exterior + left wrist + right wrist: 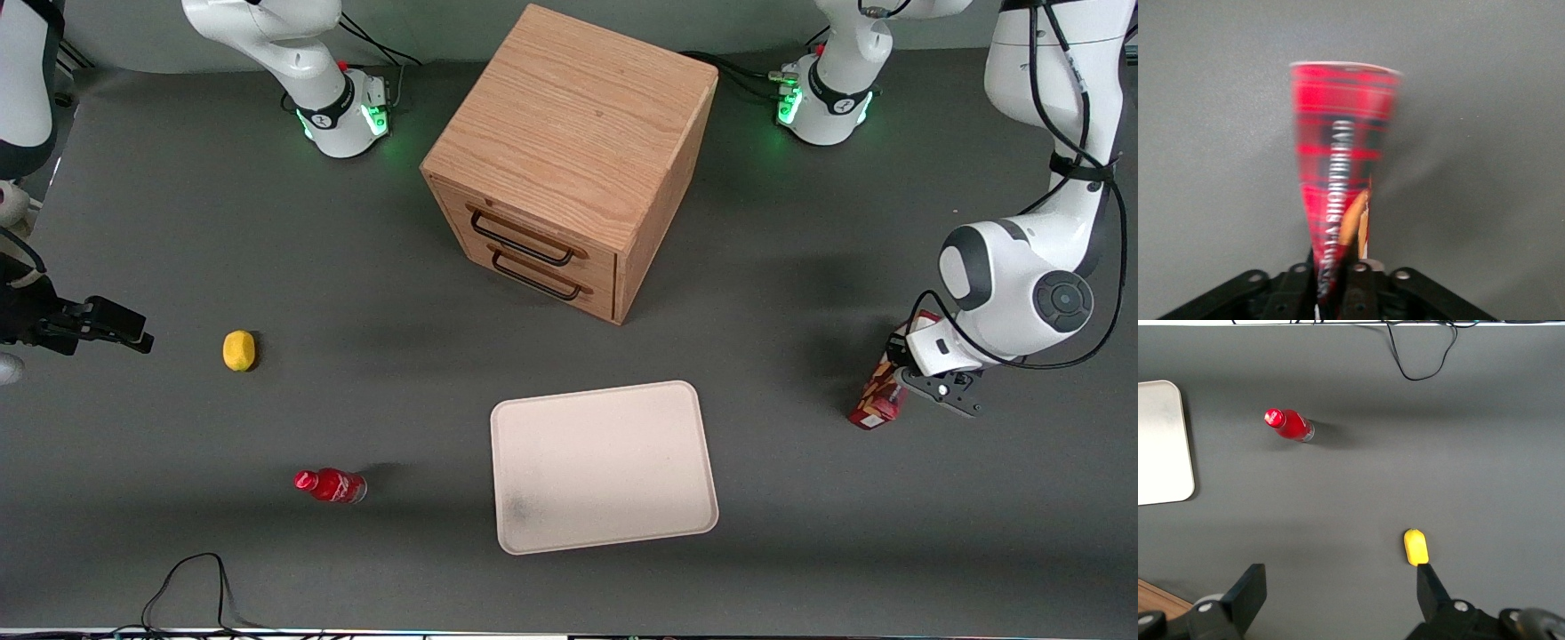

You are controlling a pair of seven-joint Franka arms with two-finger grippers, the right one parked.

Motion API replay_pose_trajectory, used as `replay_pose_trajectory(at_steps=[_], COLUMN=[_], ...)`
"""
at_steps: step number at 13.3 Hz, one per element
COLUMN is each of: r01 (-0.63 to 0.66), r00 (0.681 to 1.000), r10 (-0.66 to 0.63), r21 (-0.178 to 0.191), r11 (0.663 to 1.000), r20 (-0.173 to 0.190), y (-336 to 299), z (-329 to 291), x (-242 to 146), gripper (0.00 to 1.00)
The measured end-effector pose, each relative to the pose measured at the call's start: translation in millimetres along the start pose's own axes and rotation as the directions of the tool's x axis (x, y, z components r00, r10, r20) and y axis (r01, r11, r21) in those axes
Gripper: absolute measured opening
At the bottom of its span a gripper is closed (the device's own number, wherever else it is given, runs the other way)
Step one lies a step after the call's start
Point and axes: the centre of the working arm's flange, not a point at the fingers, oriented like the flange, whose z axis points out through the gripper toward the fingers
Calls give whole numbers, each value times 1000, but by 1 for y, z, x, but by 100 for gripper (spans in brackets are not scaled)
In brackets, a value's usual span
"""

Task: Place red cookie box on tray
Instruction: 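Close the left gripper on the red cookie box's end, then lift the cookie box upright and carry it toward the white tray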

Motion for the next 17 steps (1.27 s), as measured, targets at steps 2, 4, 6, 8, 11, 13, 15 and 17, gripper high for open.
replay_pose_trajectory(at_steps=[2, 4, 6, 8, 11, 13, 15, 17], r01=[0, 32, 111, 201, 354, 449, 534, 589], r00=[1000, 999, 994, 979, 934, 890, 836, 794], r10=[0, -33, -111, -203, -356, -454, -544, -604], r21=[6, -21, -51, -67, -77, -87, -126, -153], r11=[1000, 999, 993, 977, 932, 889, 836, 793], r20=[-17, -15, -9, -20, -28, -51, -71, -74], y=[-3, -5, 0, 19, 71, 106, 142, 177], z=[-10, -42, -104, -176, -262, -291, -289, -258], x=[7, 20, 41, 65, 108, 146, 188, 227], gripper=[4, 4, 4, 4, 4, 4, 4, 4])
